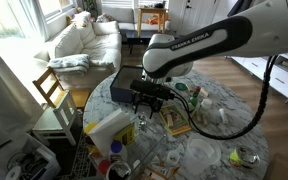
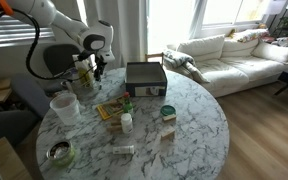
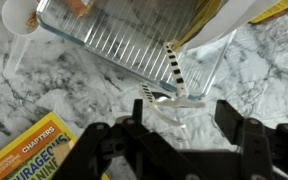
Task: Move the clear cup to the left then put the glasses inside the cup and put the cup inside the clear container
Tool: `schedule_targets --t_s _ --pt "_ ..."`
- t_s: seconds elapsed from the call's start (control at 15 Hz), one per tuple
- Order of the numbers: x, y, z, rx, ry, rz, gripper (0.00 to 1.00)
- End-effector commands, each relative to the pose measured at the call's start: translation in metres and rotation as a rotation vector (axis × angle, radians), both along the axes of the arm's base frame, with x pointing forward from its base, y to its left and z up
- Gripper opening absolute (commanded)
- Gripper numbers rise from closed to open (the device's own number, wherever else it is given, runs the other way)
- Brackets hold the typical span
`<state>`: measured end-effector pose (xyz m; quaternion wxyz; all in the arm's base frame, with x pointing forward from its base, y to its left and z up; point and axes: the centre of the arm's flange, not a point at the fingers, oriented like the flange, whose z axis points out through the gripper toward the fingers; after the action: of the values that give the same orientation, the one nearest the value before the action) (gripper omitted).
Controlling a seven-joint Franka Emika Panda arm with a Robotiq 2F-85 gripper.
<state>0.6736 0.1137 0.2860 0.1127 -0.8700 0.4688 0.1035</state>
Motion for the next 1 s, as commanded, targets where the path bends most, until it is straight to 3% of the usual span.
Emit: schedule_targets --t_s 0.0,0.33,0.4,0.47,0.53,0.6,0.67,0.73,0.8,0.93 --pt "0.018 0.006 -0.008 0.001 0.053 0.015 0.75" --pt "0.023 0.008 -0.012 0.009 0.129 0.057 0.64" --pt "0.024 0.008 -0.013 0.007 0.143 0.063 0.54" --pt "0.025 0.008 -0.013 0.006 0.155 0.068 0.59" --pt "0.026 0.008 -0.014 0.005 0.162 0.072 0.58" --pt "0.028 0.009 -0.013 0.004 0.167 0.074 0.51" --pt "0.029 0.009 -0.013 0.004 0.171 0.077 0.52" --pt "0.031 0.009 -0.013 0.000 0.170 0.079 0.44" --pt "0.032 0.009 -0.011 -0.005 0.171 0.081 0.47" --pt "0.035 0.009 -0.008 -0.011 0.166 0.086 0.41"
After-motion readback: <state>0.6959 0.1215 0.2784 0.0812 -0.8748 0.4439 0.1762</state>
